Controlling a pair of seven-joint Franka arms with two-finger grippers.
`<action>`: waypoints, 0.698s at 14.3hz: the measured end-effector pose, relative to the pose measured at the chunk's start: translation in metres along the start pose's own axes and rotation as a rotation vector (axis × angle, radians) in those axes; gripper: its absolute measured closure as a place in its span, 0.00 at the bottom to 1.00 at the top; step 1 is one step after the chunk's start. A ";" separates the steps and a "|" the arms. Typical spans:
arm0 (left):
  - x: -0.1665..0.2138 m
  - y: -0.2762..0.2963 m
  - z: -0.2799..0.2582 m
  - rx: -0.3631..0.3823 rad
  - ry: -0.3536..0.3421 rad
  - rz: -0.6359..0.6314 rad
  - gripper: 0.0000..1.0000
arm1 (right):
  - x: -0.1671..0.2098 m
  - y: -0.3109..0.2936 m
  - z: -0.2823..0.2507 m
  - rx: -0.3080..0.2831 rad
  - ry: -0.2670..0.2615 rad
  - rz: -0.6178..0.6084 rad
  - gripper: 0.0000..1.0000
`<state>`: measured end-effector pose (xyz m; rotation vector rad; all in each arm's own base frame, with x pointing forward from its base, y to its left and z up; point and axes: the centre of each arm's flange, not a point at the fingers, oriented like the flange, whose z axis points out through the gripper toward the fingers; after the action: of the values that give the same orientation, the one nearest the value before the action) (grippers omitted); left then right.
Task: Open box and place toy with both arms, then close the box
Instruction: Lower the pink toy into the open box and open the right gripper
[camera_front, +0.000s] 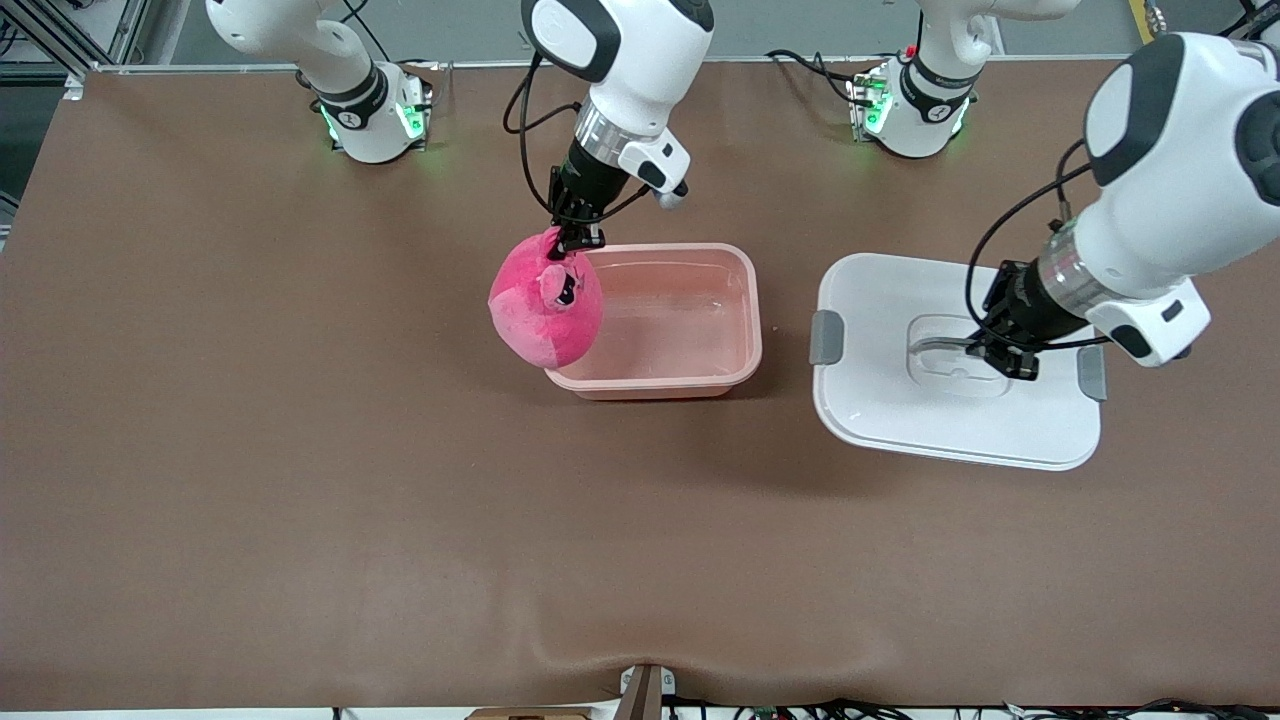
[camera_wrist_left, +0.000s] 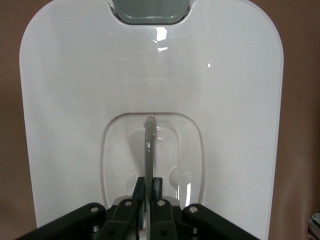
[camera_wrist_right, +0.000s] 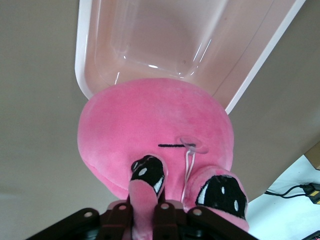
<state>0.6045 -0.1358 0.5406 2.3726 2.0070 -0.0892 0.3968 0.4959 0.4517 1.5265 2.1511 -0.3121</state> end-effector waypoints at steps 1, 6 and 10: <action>0.006 0.000 0.001 0.002 -0.004 0.008 0.93 | 0.002 0.000 -0.001 -0.002 0.000 0.000 0.74; 0.009 0.000 0.002 0.004 -0.005 0.018 0.93 | -0.006 0.000 -0.027 0.000 -0.007 0.018 0.26; 0.006 0.000 0.003 0.004 -0.006 0.024 0.93 | -0.025 0.003 -0.045 0.017 -0.022 0.055 0.00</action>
<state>0.6055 -0.1303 0.5376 2.3957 1.9775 -0.0996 0.3949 0.4969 0.5033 1.5806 2.0906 -0.3276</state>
